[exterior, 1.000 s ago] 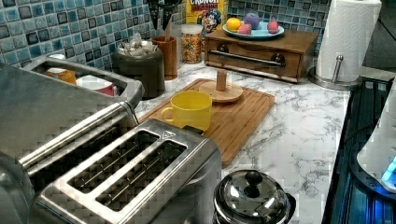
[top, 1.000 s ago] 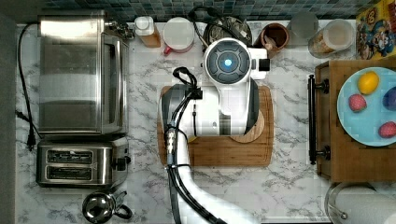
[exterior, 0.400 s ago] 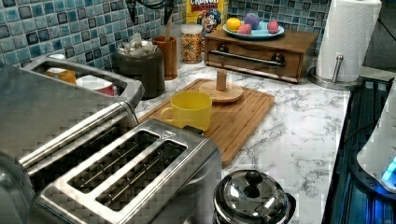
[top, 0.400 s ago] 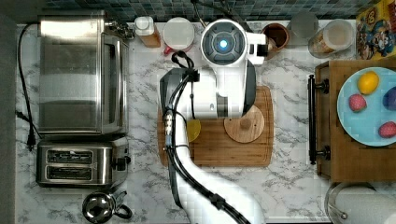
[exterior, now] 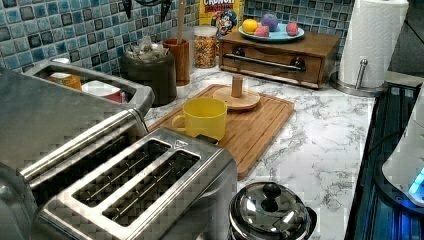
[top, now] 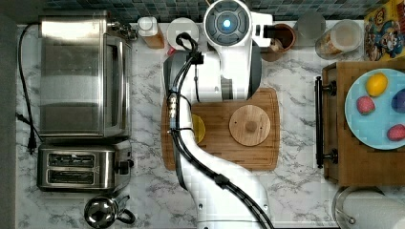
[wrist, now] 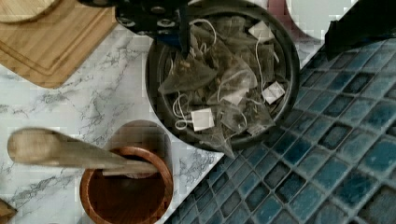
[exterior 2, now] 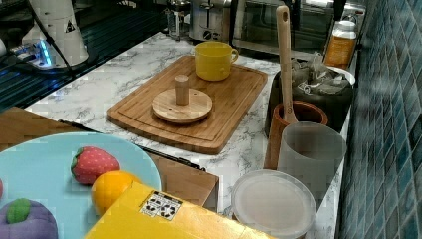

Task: Get a tea bag.

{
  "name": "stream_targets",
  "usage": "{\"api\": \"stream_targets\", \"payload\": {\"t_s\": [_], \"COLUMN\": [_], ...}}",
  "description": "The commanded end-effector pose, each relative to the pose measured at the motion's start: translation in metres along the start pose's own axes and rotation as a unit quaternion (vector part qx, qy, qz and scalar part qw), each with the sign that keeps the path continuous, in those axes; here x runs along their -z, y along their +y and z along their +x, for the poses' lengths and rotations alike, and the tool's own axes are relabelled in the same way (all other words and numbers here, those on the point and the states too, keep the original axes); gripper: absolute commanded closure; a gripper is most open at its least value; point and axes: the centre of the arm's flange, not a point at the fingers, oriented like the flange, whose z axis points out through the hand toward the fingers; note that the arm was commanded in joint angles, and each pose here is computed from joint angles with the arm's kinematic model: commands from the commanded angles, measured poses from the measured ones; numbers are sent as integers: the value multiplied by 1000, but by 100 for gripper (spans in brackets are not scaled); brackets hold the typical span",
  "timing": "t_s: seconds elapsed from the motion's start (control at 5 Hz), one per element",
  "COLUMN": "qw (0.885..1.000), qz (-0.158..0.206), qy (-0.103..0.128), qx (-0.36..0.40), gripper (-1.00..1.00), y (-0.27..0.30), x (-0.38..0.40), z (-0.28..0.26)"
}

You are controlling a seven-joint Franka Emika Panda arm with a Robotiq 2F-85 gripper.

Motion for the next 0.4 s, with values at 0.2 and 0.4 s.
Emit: {"api": "stream_targets", "payload": {"t_s": [0.2, 0.4], "qw": [999, 999], "qz": [16, 27], "qy": [33, 41], "qx": [-17, -13], "gripper": [-100, -100], "y": [-20, -22], "x": [52, 45], "z": [24, 22]}}
